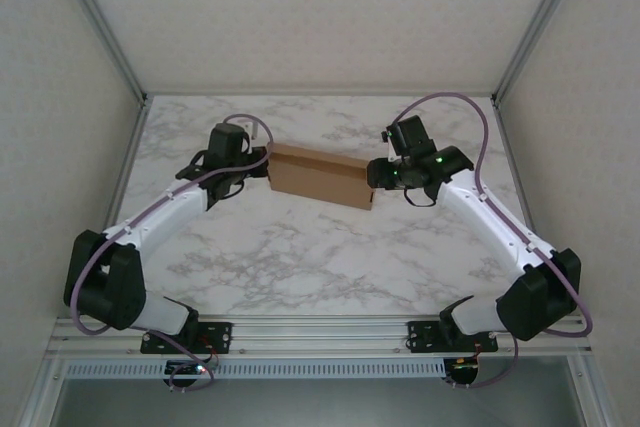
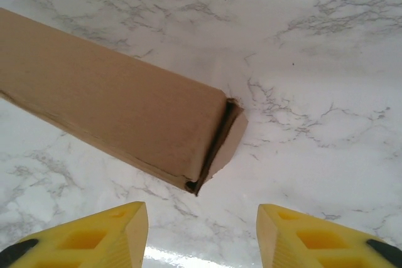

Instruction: Fold the paper box

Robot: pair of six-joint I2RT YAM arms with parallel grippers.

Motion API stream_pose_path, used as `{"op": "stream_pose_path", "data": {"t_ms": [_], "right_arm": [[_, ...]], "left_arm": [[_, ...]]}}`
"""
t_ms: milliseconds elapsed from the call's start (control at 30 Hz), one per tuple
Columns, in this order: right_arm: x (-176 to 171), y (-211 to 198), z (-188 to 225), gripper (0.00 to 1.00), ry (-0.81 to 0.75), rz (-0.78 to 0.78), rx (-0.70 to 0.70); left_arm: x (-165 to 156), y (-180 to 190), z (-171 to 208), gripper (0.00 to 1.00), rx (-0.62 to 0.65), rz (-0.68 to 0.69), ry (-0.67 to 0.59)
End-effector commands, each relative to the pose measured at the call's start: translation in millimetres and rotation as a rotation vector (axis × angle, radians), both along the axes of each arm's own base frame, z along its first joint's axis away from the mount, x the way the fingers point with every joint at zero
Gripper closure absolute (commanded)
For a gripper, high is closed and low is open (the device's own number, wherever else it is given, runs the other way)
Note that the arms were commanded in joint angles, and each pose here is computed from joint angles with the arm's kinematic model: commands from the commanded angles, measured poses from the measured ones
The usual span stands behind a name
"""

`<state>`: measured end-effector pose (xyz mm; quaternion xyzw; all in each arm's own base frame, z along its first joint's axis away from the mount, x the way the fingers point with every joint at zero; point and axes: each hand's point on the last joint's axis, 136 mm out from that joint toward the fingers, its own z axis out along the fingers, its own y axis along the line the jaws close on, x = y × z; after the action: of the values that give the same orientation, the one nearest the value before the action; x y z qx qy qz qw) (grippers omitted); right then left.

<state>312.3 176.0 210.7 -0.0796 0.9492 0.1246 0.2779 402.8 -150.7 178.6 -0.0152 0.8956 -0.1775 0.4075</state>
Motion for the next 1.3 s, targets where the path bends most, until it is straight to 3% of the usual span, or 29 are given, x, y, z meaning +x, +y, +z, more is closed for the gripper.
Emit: {"op": "stream_pose_path", "data": {"t_ms": [0,133,300,600,967,1267], "right_arm": [[-7,2,35,0.51,-0.066,0.025,0.076],[2,-7,52,0.63,-0.088,-0.089,0.124],[22,-7,35,0.75,-0.012,-0.174,0.102],[49,-22,-8,0.72,0.005,-0.235,-0.077],[32,-26,-67,0.75,0.124,-0.219,-0.126],[23,-31,-93,0.78,0.182,-0.226,-0.161]], "left_arm": [[-2,1,-13,1.0,0.034,0.024,0.065],[-1,-3,-12,1.0,0.048,0.016,0.065],[-2,-2,-15,1.0,0.059,0.016,0.069],[-3,-3,-17,1.0,0.058,0.007,0.074],[-6,-6,-13,1.0,0.041,-0.007,0.062],[-19,-10,5,0.75,0.007,-0.056,0.027]]}}
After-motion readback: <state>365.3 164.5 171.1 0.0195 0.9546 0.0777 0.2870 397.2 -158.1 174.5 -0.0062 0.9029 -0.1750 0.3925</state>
